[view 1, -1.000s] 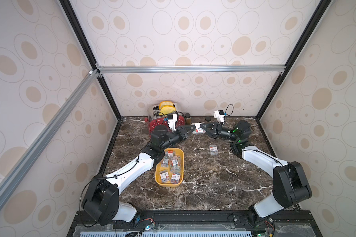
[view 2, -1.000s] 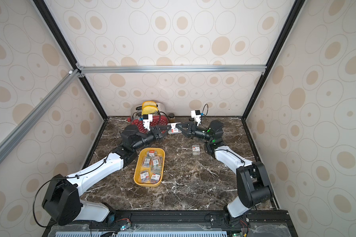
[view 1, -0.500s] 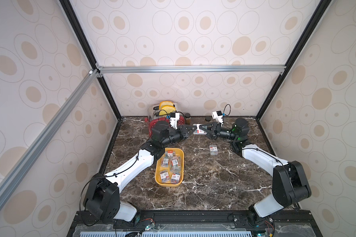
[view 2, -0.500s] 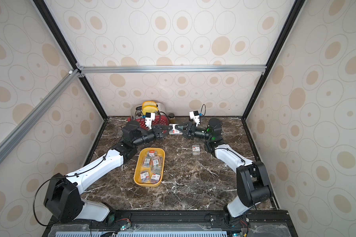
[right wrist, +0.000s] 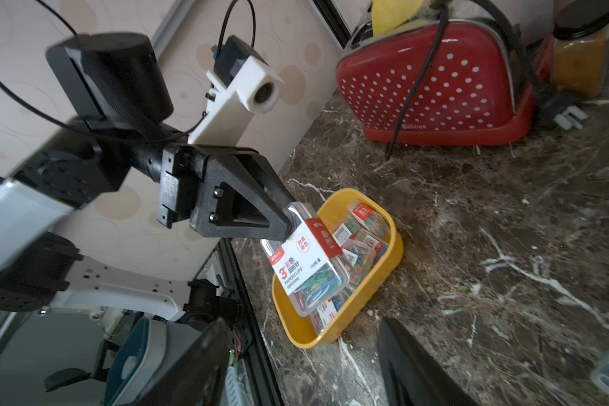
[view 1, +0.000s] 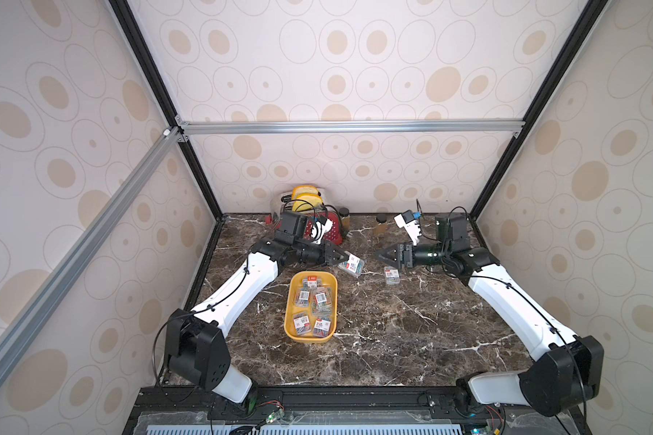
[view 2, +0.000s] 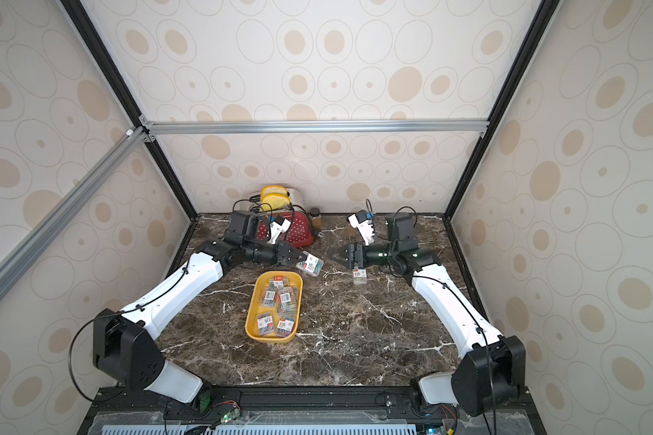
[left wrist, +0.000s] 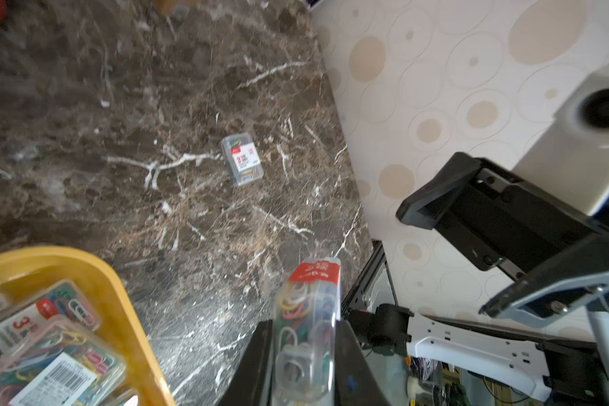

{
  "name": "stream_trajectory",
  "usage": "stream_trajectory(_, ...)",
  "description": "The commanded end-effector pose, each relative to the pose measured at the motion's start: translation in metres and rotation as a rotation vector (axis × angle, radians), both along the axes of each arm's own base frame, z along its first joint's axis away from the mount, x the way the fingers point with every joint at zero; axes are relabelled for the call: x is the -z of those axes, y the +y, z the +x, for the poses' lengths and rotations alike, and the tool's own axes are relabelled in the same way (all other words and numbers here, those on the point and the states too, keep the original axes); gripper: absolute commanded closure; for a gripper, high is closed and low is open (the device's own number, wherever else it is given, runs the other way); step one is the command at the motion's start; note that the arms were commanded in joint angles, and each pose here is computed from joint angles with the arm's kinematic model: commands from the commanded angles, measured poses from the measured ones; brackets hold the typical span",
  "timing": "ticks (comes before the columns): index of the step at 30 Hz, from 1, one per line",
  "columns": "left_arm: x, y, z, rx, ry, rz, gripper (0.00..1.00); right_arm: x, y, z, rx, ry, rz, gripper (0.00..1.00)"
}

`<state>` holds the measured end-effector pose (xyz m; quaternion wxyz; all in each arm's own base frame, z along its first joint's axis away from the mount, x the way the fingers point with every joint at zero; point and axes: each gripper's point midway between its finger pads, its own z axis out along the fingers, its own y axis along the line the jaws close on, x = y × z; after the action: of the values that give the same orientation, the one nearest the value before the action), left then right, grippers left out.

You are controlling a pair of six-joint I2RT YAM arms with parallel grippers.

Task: Take the paper clips out of the storage box
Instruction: Place the boxed paper clips at the center of the board.

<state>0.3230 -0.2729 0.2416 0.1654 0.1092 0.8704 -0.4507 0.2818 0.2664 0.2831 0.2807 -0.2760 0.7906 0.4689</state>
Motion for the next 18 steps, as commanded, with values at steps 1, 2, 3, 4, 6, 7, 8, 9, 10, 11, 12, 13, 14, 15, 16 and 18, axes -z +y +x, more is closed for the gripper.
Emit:
stream_trajectory(1,0.001,0.001,-0.018,0.111,0.011,0.028,0.84,0.025,-0.009,-0.010,-0.047,-0.142,-0.212,0.28)
stream_trajectory(2,0.001,0.000,-0.018,0.122,0.014,0.023,0.84,0.029,-0.008,-0.012,-0.060,-0.165,-0.237,0.28)
stream_trajectory(3,0.002,-0.002,-0.018,0.133,0.020,0.020,0.85,0.033,-0.005,-0.014,-0.076,-0.197,-0.270,0.27)
stream_trajectory(4,0.002,-0.002,-0.018,0.142,0.021,0.018,0.85,0.036,-0.002,-0.017,-0.094,-0.236,-0.302,0.27)
stream_trajectory(6,0.002,-0.003,-0.019,0.155,0.026,0.019,0.85,0.041,0.006,-0.023,-0.126,-0.280,-0.336,0.25)
stream_trajectory(7,0.002,-0.004,-0.019,0.162,0.028,0.018,0.85,0.044,0.011,-0.027,-0.144,-0.298,-0.348,0.24)
stream_trajectory(8,0.002,-0.005,-0.020,0.168,0.031,0.014,0.86,0.046,0.014,-0.029,-0.154,-0.305,-0.359,0.24)
stream_trajectory(9,0.001,-0.006,-0.020,0.171,0.029,0.010,0.86,0.050,0.017,-0.031,-0.159,-0.315,-0.373,0.24)
stream_trajectory(10,0.002,-0.006,-0.020,0.174,0.030,0.009,0.86,0.053,0.021,-0.033,-0.166,-0.327,-0.384,0.23)
stream_trajectory(11,0.001,-0.007,-0.021,0.179,0.032,0.006,0.86,0.055,0.025,-0.035,-0.176,-0.341,-0.388,0.22)
stream_trajectory(12,0.001,-0.008,-0.021,0.185,0.033,0.004,0.86,0.057,0.029,-0.037,-0.184,-0.353,-0.391,0.21)
stream_trajectory(13,0.001,-0.009,-0.022,0.188,0.034,0.003,0.86,0.058,0.032,-0.038,-0.190,-0.363,-0.393,0.21)
stream_trajectory(14,0.001,-0.009,-0.022,0.188,0.033,0.003,0.86,0.058,0.034,-0.038,-0.192,-0.369,-0.398,0.20)
stream_trajectory(15,0.001,-0.009,-0.023,0.192,0.034,0.002,0.86,0.060,0.036,-0.038,-0.194,-0.376,-0.406,0.20)
stream_trajectory(16,0.002,-0.009,-0.023,0.195,0.034,0.001,0.86,0.061,0.037,-0.038,-0.198,-0.388,-0.419,0.19)
stream_trajectory(18,0.001,-0.011,-0.024,0.202,0.035,-0.002,0.86,0.064,0.041,-0.040,-0.220,-0.405,-0.443,0.19)
